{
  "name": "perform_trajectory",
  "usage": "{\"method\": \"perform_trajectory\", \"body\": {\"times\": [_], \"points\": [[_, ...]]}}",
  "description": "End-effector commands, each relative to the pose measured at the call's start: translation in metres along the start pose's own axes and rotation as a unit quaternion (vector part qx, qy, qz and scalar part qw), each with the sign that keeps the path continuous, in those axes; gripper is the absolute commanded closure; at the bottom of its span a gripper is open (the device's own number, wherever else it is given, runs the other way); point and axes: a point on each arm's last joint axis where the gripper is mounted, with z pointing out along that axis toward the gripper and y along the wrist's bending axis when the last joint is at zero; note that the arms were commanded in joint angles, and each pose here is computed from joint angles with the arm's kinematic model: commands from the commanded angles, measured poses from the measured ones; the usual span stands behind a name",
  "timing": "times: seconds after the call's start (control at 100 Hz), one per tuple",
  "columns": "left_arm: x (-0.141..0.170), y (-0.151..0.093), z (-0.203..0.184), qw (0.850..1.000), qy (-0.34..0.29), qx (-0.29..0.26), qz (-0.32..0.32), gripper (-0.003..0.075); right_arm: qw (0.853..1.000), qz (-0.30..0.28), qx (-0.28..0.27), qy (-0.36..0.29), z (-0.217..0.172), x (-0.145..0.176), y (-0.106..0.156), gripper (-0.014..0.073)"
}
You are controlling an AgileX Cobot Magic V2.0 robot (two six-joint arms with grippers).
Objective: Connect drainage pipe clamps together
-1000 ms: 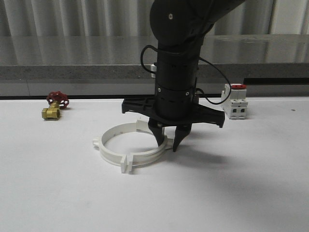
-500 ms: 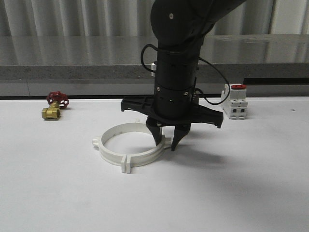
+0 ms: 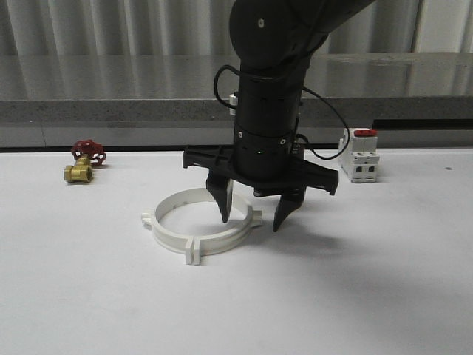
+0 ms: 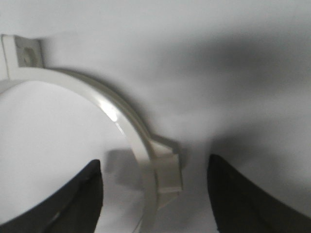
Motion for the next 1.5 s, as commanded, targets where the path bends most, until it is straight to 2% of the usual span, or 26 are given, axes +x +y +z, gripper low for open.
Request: {"method": "perform_trajectory", "body": {"times": [0.0,0.2,0.37,0.55,0.81,1.02,1.3,1.49], "points": [[-0.012,-0.002,-0.003,0.999,-0.039,0.008,0.002,0.074,0.999,-0.005,-0.029,-0.034,-0.032,-0.012,0.007,0.0113],[-0.012,-0.002,-0.003,0.999,-0.039,0.008,0.002,0.074,0.998,-0.052,-0.017,-0.042,-0.048,-0.023,0.011,0.0113],[-0.012,-0.002,-0.003,0.999,-0.039,0.008,0.002,0.074,0.985,-0.113,-0.076,-0.105,-0.09,-0.038,0.021,0.0113],[-0.012,-0.002,-0.003,0.999,-0.039,0.008,0.002,0.074,0.971,-0.158,-0.091,-0.153,-0.133,-0.054,0.007,0.0113],[-0.012,-0.002,-0.003,0.999,-0.039,0.008,0.002,0.074,0.96,-0.184,-0.064,-0.202,-0.201,-0.078,-0.04,0.0113],[-0.012,-0.002,-0.003,0.999,-0.039,0.008,0.002,0.074,0.951,-0.187,-0.043,-0.244,-0.248,-0.082,-0.084,0.0113],[-0.012,-0.002,-0.003,0.999,-0.039,0.008,0.002,0.074,0.951,-0.153,-0.008,-0.269,-0.271,-0.053,-0.157,0.0113],[-0.012,-0.002,-0.003,0.999,-0.039,0.008,0.002,0.074,0.952,-0.129,0.008,-0.277,-0.277,-0.015,-0.196,0.0113]]}}
